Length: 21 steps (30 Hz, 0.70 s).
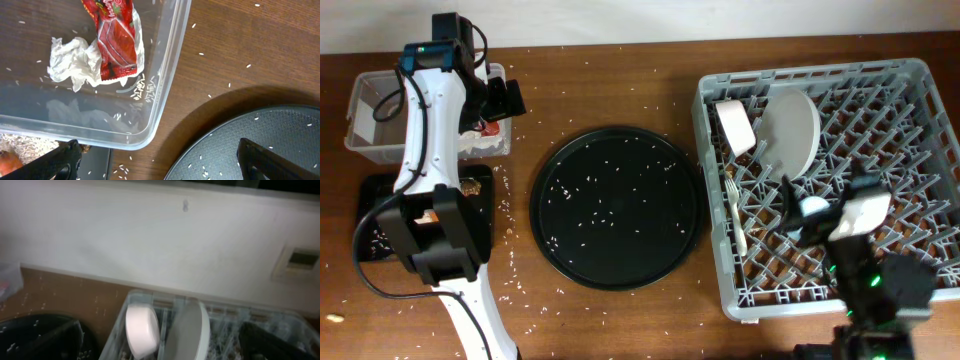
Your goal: Sort waste into correct bins and load items into the dishwasher rack
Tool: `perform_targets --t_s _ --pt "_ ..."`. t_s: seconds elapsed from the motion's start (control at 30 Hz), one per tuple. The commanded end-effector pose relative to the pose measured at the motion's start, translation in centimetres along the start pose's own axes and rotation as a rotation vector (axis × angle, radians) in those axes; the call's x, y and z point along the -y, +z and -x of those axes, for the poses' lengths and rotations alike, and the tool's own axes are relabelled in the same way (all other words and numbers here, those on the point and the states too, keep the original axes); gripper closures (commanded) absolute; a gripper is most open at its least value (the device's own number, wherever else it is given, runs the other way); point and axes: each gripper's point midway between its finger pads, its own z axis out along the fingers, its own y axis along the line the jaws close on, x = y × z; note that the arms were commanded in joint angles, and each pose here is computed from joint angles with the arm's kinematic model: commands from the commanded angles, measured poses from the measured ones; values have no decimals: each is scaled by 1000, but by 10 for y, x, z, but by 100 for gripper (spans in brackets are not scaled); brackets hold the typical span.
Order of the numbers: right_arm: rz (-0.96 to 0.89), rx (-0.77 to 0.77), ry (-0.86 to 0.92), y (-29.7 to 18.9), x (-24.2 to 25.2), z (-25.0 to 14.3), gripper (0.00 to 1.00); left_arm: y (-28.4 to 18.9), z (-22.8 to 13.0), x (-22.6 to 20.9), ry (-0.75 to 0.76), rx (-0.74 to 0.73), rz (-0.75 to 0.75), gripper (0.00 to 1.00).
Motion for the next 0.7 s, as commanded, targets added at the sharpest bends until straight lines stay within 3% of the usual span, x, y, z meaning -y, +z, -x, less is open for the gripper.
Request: perform_targets --t_s 0.0,0.2,0.67 --pt "18 49 2 -9 -11 -53 2 -14 5 0 -2 37 -3 1" --pt "21 14 11 -17 -20 -120 2 -14 5 0 -2 37 -3 1" --pt "24 -16 19 -18 -21 -128 2 -14 5 0 -2 37 -3 1"
